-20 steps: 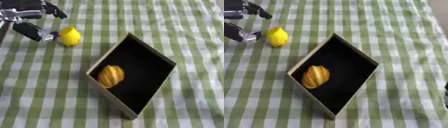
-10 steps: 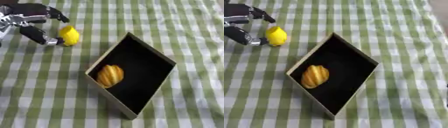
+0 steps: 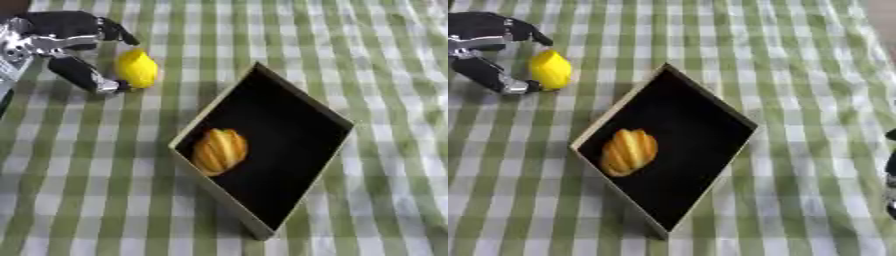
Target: Pick up objects on the table and place them in the box.
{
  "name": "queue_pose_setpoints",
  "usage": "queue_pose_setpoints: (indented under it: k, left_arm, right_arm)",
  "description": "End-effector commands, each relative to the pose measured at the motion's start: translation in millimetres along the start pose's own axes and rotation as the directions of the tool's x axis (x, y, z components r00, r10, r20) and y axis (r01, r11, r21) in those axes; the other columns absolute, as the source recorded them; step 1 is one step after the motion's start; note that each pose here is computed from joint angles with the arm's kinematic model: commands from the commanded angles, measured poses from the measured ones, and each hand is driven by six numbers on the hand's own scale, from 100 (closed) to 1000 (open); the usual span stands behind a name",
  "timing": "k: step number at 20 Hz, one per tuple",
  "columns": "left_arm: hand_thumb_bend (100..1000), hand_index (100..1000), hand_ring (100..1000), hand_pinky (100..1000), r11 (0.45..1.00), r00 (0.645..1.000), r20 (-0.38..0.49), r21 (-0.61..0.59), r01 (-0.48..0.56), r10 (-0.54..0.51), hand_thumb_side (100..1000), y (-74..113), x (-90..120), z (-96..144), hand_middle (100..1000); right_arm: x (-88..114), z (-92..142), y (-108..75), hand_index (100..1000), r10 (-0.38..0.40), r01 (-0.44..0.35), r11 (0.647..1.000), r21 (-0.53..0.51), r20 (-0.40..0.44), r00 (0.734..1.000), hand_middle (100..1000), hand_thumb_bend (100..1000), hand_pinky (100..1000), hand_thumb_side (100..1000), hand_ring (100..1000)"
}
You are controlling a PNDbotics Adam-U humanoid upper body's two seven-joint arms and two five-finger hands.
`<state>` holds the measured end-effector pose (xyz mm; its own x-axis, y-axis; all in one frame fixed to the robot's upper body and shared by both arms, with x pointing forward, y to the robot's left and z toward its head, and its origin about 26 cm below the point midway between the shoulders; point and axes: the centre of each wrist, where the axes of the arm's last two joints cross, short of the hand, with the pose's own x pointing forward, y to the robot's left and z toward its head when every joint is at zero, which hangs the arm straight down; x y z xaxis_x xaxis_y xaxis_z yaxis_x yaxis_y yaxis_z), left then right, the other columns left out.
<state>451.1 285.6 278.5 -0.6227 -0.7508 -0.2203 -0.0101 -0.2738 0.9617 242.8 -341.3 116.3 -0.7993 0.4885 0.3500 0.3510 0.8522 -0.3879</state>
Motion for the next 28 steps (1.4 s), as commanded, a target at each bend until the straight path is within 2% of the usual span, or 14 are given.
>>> queue_pose_setpoints:
  k: [1, 6, 8, 9, 12, 14, 16, 18, 21, 24, 26, 28]
  left_arm:
    - [386, 944, 877, 849, 0.999, 0.999, -0.021, 0.030, 0.024, -0.024, 671, 9.5, -5, 4, 826]
    - [276, 923, 849, 832, 1.000, 1.000, -0.012, 0.032, 0.000, 0.000, 662, 3.8, -5, 0, 797]
    - [260, 914, 842, 824, 0.999, 1.000, -0.009, 0.034, -0.011, 0.011, 656, 3.1, -5, 0, 788]
    - [212, 887, 817, 804, 0.999, 1.000, -0.009, 0.037, -0.016, 0.016, 624, 3.0, -5, 0, 761]
    - [177, 854, 791, 791, 0.998, 0.999, -0.009, 0.055, -0.032, 0.032, 600, 3.9, -5, 0, 736]
    - [112, 816, 758, 778, 0.997, 0.999, -0.011, 0.069, -0.042, 0.042, 557, 5.4, -5, 1, 692]
    - [100, 777, 740, 768, 0.995, 0.999, -0.013, 0.086, -0.051, 0.052, 437, 8.6, -4, 2, 667]
    - [100, 760, 728, 760, 0.993, 0.998, -0.015, 0.105, -0.057, 0.059, 408, 12.7, -3, 3, 654]
    - [100, 721, 684, 738, 0.986, 0.997, -0.016, 0.150, -0.068, 0.071, 314, 22.3, -1, 7, 616]
    - [100, 718, 657, 720, 0.975, 0.999, 0.014, 0.215, -0.055, 0.053, 270, 38.0, 9, 12, 602]
    - [100, 713, 633, 703, 0.962, 0.997, 0.073, 0.272, -0.030, 0.011, 225, 54.5, 27, 19, 589]
    - [100, 717, 620, 703, 0.942, 0.984, 0.173, 0.334, -0.014, -0.047, 243, 73.1, 56, 27, 580]
  right_arm:
    - [3, -5, -0.7, 724, -0.008, 0.008, 1.000, 0.006, 0.008, 1.000, 468, 100, 901, 528, 778]
    - [3, -4, 0.7, 722, -0.012, 0.012, 1.000, 0.006, -0.007, 1.000, 467, 100, 901, 527, 778]
    - [3, -4, 1.4, 721, -0.014, 0.014, 1.000, 0.002, -0.016, 1.000, 466, 100, 902, 527, 778]
    - [3, -4, 1.7, 720, -0.014, 0.014, 1.000, -0.001, -0.023, 1.000, 465, 100, 902, 527, 777]
    - [3, -3, 2.0, 719, -0.011, 0.011, 1.000, -0.003, -0.040, 0.999, 463, 100, 902, 527, 776]
    - [3, -2, 2.2, 718, -0.009, 0.009, 1.000, -0.001, -0.050, 0.999, 461, 100, 903, 527, 776]
    - [4, -1, 2.9, 717, -0.008, 0.008, 1.000, 0.004, -0.064, 0.998, 458, 100, 903, 527, 774]
    - [4, -1, 3.3, 716, -0.006, 0.006, 1.000, 0.002, -0.079, 0.997, 458, 100, 903, 526, 774]
    - [4, 1, 2.9, 715, -0.002, 0.002, 1.000, 0.003, -0.100, 0.995, 456, 100, 903, 526, 773]
    - [4, 1, 1.8, 714, 0.002, -0.001, 1.000, 0.001, -0.106, 0.994, 456, 100, 903, 527, 773]
    - [4, 2, 0.7, 716, 0.005, -0.005, 1.000, -0.002, -0.102, 0.995, 453, 100, 902, 527, 773]
    - [3, 2, -0.2, 717, 0.009, -0.010, 1.000, -0.004, -0.099, 0.995, 447, 100, 902, 528, 773]
